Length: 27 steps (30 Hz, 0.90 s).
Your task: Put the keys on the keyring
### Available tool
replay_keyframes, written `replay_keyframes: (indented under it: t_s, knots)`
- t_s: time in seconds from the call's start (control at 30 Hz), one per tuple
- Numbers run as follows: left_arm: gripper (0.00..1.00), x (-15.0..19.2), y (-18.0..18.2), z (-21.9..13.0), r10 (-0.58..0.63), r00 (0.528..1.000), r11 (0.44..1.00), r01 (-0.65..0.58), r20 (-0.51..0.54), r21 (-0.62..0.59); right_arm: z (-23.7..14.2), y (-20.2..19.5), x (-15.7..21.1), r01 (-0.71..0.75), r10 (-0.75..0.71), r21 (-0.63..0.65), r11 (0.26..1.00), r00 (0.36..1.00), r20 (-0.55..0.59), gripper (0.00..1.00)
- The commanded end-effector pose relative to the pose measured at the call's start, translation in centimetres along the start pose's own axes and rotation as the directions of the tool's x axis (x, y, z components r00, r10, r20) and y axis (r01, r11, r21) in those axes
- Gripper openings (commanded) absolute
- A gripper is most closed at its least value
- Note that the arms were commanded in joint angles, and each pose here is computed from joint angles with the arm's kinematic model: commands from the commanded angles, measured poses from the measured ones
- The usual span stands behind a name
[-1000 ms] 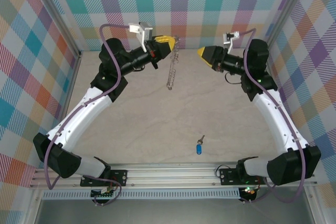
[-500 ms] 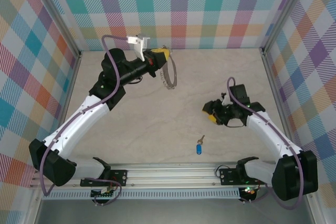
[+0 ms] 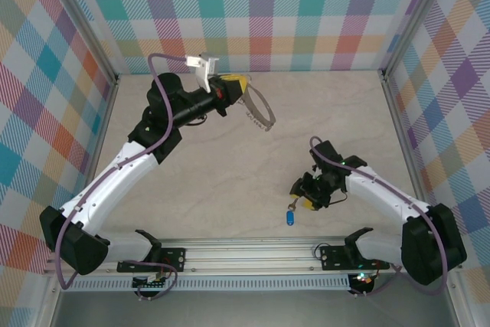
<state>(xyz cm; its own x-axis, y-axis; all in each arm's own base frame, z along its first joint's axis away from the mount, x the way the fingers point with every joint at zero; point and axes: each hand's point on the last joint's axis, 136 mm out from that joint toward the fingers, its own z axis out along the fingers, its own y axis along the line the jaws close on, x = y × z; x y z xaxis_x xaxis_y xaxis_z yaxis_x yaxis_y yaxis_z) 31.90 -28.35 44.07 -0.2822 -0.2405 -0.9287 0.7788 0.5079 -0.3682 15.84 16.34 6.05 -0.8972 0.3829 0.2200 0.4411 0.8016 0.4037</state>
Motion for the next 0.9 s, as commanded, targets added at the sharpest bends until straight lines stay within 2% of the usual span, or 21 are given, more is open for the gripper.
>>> replay_keyframes:
  t_s: [0.0,0.3,0.87]
  knots:
    - [0.00,-0.7,-1.7,-0.9,0.008,1.000,0.999,-0.009,0.023,0.049,1.2,-0.5,0.5,-0.060,0.060,0.012,0.998,0.998,-0.029,0.44]
    - [0.00,-0.2,-1.9,-0.9,0.001,1.000,0.998,-0.001,0.004,0.062,2.7,-0.3,0.4,-0.082,0.082,0.012,0.997,0.995,-0.061,0.40]
    - [0.00,-0.1,-2.1,-0.8,0.000,1.000,0.997,0.000,0.001,0.072,3.9,-1.4,1.3,-0.102,0.107,0.042,0.994,0.988,-0.108,0.38]
